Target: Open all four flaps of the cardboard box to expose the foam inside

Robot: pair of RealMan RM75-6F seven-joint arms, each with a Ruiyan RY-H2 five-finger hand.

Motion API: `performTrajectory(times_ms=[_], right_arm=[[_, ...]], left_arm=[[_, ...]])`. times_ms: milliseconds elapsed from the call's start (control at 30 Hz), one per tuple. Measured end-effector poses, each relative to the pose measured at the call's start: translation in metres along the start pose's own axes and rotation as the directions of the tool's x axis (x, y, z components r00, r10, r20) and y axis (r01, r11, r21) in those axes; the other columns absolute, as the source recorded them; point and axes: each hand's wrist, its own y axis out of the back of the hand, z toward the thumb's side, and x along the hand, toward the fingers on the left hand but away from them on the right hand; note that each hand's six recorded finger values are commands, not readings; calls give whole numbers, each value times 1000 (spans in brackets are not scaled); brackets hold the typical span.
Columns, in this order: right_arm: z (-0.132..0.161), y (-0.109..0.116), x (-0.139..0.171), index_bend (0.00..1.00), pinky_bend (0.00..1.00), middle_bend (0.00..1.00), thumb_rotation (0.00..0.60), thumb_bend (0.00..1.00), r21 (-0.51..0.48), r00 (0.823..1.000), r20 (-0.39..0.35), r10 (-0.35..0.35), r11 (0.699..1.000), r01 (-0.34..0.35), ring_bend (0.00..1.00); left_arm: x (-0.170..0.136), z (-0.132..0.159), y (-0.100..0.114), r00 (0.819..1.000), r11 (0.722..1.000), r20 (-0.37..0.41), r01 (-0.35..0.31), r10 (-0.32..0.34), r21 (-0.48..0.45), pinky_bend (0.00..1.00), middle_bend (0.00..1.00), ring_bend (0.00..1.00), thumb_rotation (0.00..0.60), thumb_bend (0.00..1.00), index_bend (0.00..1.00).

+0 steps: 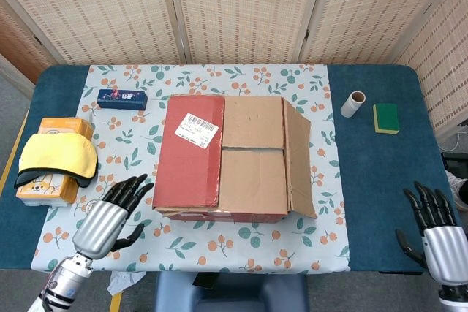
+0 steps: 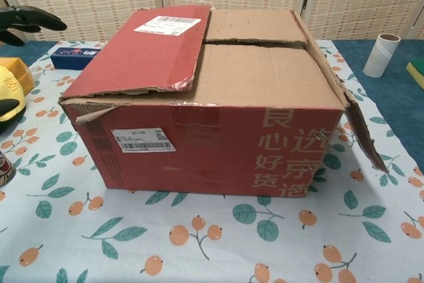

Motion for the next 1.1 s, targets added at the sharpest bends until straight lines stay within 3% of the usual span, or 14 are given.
performTrajectory(times_ms=[200,367,600,767,867,933,1100], right_arm=[[0,2,1,0,0,0,600,430,2,1000,4,-9,1000,9,0],[1,9,6,0,0,0,600,430,-11,999,-7,-32,999,32,0],[0,18,14,0,0,0,600,430,-29,998,-22,-59,998,59,0],[-2,21,15,0,0,0,600,430,-24,998,-20,-64,998,63,0],[-3,23,15,0,0,0,600,430,-34,998,-20,-67,997,66,0],[-3,24,15,0,0,0,600,430,-38,998,-22,-66,997,65,0],[-4,26,17,0,0,0,600,430,-47,998,-24,-63,997,61,0]], left_arm=[[3,7,6,998,997,14,63,-63,-39,126,29,24,600,471,0],[9,14,3,995,994,35,91,-90,-57,137,29,35,600,326,0],[20,25,6,998,992,69,19,-11,-125,143,21,15,600,241,0],[31,39,3,993,986,96,-46,62,-160,131,0,2,600,248,0],[39,49,2,989,983,112,-75,95,-170,115,0,0,600,326,0],[44,53,0,987,981,123,-85,108,-174,113,0,0,600,376,0],[55,58,-9,987,984,127,-74,95,-164,110,0,0,600,383,0]])
